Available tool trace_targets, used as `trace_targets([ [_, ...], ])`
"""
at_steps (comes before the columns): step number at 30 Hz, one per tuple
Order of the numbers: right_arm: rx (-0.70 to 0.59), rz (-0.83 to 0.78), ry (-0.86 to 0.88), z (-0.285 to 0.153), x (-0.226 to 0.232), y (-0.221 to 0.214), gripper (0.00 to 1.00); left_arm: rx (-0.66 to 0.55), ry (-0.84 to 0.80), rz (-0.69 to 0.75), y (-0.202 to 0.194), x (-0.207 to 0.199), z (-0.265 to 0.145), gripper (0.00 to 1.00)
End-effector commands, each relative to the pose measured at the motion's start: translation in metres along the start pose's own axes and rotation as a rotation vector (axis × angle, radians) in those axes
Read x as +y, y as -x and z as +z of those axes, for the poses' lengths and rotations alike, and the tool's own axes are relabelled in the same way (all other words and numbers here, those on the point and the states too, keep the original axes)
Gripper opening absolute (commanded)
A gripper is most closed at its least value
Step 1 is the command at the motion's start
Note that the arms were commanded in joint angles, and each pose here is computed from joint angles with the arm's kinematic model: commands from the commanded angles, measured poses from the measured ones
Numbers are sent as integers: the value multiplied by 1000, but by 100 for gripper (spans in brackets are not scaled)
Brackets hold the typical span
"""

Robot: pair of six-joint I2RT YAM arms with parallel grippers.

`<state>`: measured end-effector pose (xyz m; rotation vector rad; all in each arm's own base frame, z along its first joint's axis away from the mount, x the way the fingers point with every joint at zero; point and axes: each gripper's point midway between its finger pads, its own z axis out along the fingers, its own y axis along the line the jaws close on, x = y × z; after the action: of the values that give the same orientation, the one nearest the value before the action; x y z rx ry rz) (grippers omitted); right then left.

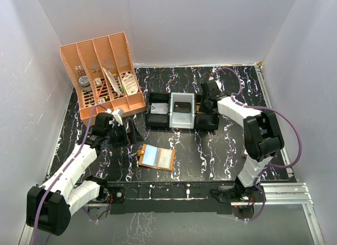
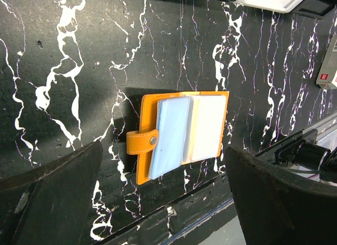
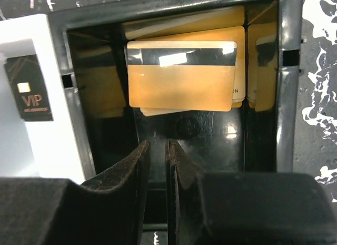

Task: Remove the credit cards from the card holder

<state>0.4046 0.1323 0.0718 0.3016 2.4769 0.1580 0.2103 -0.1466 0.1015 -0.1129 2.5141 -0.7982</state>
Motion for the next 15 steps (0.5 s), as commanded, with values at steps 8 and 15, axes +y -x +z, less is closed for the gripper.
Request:
trace_targets([
  [8, -5, -23, -58, 33, 2, 7, 17, -20, -28, 12, 6, -9, -8, 99],
  [15, -49, -28, -120, 42, -5, 20, 17, -19, -28, 11, 6, -9, -8, 99],
])
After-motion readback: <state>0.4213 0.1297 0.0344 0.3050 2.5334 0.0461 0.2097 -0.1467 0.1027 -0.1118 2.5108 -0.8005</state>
